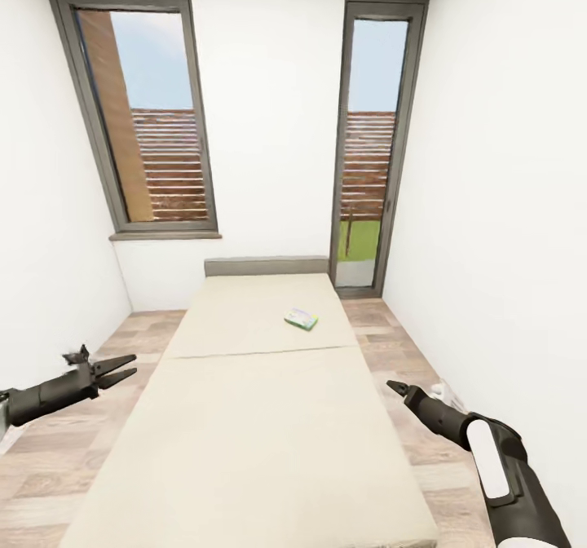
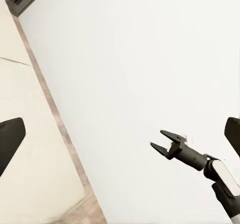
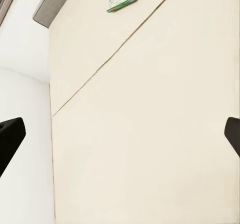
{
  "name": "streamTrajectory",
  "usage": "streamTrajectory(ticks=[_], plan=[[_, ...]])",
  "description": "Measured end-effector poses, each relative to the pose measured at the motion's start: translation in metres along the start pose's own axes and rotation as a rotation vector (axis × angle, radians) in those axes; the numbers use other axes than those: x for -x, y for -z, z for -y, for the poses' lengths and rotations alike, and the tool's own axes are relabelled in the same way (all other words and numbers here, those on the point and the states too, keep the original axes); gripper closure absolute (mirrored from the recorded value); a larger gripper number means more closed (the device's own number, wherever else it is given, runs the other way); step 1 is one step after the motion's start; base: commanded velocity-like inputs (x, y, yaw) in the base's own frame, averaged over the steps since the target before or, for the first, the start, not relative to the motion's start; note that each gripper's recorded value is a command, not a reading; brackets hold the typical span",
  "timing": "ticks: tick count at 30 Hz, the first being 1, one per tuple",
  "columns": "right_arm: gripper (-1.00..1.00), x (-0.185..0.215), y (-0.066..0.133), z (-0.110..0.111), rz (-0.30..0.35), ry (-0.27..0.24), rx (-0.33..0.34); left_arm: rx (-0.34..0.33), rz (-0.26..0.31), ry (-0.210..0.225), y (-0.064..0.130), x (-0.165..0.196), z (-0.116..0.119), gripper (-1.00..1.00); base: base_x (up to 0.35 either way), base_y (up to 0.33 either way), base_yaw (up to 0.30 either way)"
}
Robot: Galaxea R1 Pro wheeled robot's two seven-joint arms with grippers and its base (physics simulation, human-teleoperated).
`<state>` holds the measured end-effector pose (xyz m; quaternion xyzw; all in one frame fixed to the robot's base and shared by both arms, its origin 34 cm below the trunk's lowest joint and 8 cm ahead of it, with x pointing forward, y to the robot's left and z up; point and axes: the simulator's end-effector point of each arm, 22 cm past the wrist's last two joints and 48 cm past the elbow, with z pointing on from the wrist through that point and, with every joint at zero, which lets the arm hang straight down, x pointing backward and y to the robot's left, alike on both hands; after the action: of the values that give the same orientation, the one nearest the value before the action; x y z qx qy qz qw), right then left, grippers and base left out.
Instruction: Put all the toys in the child's room - the three board games (two on the bed and one on the table), the two jigsaw puzzles on the table, and the tennis ball on the table - inside the toy box on the table in the child's room.
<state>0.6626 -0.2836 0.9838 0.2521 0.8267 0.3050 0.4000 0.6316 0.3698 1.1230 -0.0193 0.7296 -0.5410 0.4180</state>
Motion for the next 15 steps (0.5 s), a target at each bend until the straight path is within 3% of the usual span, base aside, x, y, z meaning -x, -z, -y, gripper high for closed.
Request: streamTrajectory(ticks=[4, 9, 12, 15], plan=[[-1.00, 0.000, -0.001, 0.001, 0.002, 0.001, 0.000, 0.116, -0.025, -0.008, -0.021, -0.012, -0.028, -1.00, 0.000, 0.000, -0.259], [-1.00, 0.006, -0.002, 0.000, 0.030, 0.007, 0.005, 0.271, -0.027, -0.023, -0.025, -0.015, -0.063, -1.00, 0.000, 0.000, -0.248], [-1.00, 0.008, -0.002, 0.000, 0.040, 0.011, 0.009, 0.333, -0.025, -0.029, -0.022, -0.015, -0.077, -1.00, 0.000, 0.000, -0.120], [-1.00, 0.011, -0.001, -0.001, 0.049, 0.016, 0.010, 0.350, -0.023, -0.030, -0.021, -0.014, -0.080, -1.00, 0.000, 0.000, -0.043]])
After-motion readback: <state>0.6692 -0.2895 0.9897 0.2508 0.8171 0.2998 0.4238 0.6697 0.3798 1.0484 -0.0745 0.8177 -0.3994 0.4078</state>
